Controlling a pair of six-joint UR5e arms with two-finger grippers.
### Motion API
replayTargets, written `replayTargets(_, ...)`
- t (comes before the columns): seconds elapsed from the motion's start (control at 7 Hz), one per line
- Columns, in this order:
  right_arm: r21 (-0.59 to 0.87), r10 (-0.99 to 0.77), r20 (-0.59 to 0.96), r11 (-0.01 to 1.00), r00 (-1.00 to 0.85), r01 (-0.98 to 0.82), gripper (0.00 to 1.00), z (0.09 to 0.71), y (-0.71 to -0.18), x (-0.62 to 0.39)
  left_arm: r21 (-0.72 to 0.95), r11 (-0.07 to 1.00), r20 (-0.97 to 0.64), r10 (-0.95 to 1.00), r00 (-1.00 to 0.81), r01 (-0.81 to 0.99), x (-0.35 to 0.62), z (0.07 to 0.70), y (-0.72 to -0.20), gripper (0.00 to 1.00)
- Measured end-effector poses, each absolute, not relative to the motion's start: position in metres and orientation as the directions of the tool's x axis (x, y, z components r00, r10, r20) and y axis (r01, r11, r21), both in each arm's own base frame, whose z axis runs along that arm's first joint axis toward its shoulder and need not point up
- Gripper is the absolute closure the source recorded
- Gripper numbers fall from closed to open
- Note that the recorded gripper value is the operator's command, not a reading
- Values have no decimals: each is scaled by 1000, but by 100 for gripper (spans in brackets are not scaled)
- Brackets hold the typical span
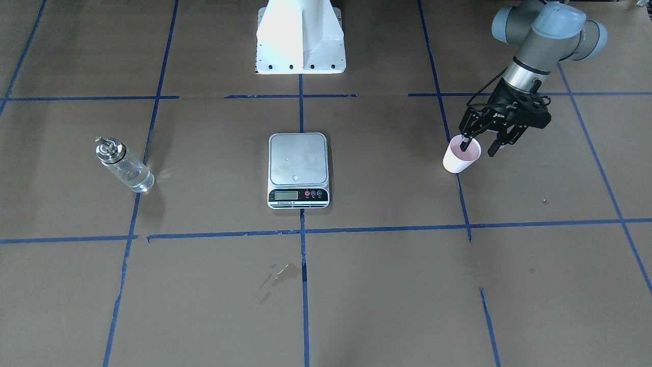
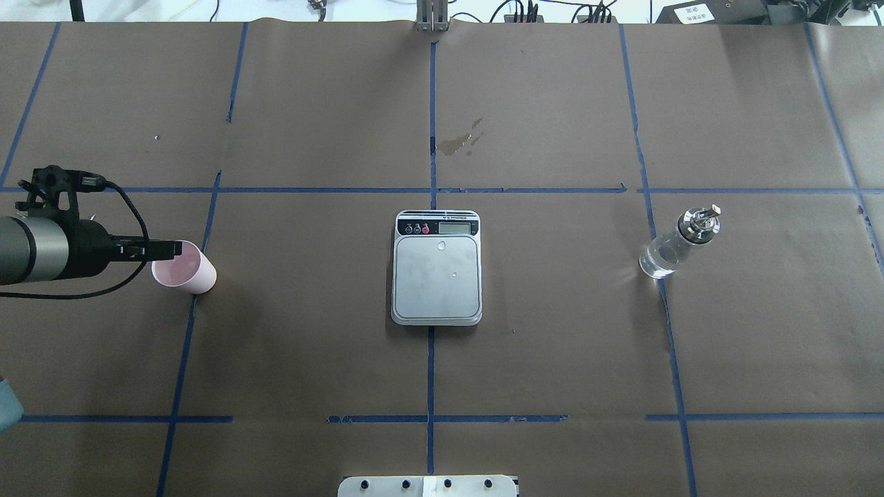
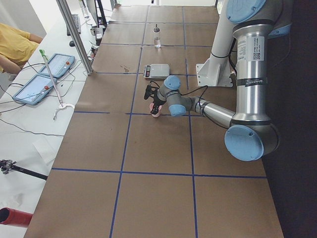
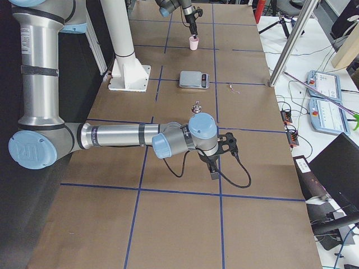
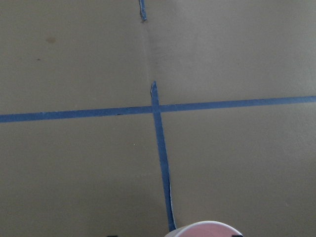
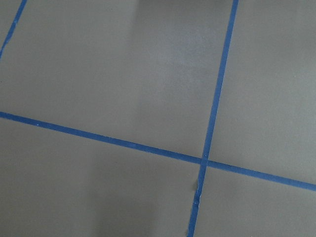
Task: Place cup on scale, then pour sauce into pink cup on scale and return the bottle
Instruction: 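Reach the left gripper to the pink cup and grasp it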
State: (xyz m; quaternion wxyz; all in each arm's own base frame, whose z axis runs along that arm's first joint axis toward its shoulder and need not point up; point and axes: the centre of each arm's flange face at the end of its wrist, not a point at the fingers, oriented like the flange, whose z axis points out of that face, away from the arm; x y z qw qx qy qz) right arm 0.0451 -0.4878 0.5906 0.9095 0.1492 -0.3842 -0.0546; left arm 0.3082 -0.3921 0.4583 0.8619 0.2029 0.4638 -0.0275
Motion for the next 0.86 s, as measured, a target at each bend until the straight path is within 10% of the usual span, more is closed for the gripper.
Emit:
replayTargets(0.14, 313, -214, 683, 950, 699, -15, 0, 591, -488, 45, 323, 918, -809, 140, 572, 232, 310, 461, -390, 52)
replayTargets(0.57, 315, -214, 682, 949, 699, -16, 0, 590, -488, 45, 324, 916, -797, 130, 589, 237, 306, 470, -388, 100)
replayTargets(0.86, 315, -215, 682, 949, 699, -16, 0, 590, -488, 45, 332, 910, -791, 125, 598, 249, 304, 471, -389, 100)
